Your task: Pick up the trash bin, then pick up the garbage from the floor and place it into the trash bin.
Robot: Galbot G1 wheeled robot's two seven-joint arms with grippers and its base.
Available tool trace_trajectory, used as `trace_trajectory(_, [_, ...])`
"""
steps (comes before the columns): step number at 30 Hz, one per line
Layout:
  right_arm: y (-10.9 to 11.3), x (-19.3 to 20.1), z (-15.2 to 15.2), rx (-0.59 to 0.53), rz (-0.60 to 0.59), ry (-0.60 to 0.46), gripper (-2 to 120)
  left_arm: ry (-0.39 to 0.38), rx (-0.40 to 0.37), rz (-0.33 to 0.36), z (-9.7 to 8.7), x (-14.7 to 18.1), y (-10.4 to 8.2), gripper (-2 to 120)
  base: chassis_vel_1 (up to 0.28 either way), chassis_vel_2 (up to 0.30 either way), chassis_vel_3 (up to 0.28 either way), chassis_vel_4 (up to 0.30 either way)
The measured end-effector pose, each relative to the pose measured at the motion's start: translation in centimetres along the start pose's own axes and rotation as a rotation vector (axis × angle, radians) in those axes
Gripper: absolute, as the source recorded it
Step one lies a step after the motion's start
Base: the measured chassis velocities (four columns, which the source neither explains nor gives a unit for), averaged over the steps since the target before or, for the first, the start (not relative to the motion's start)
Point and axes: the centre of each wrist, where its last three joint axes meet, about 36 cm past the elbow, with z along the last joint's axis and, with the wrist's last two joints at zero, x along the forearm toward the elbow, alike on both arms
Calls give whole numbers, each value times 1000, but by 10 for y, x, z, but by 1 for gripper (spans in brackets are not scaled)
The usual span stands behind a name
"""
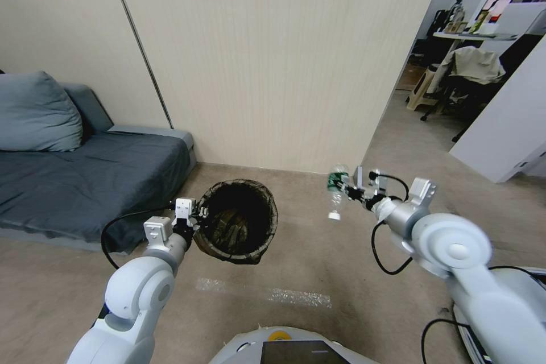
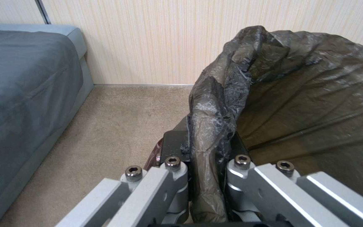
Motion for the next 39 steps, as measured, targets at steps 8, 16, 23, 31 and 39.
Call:
trace_trajectory(8, [19,-36,-30,92,-155,32,18,1,7,-10,2,-3,1,5,0,0,0,0])
trace_trajectory(16, [45,-92,-10,89,-253,138,18,-2,9,-24,2,-4,4,5,0,0,0,0])
trace_trajectory(23, [48,-135,17,112,-223,210,18,-3,12,-31,2,-5,6,5,0,0,0,0])
trace_trajectory(31, [51,-157,48,93,-207,274,18,-10,12,-38,0,-5,8,5,0,0,0,0])
trace_trajectory(39, [54,-166,75,88,-193,329,18,-11,15,-38,0,-7,8,5,0,0,0,0])
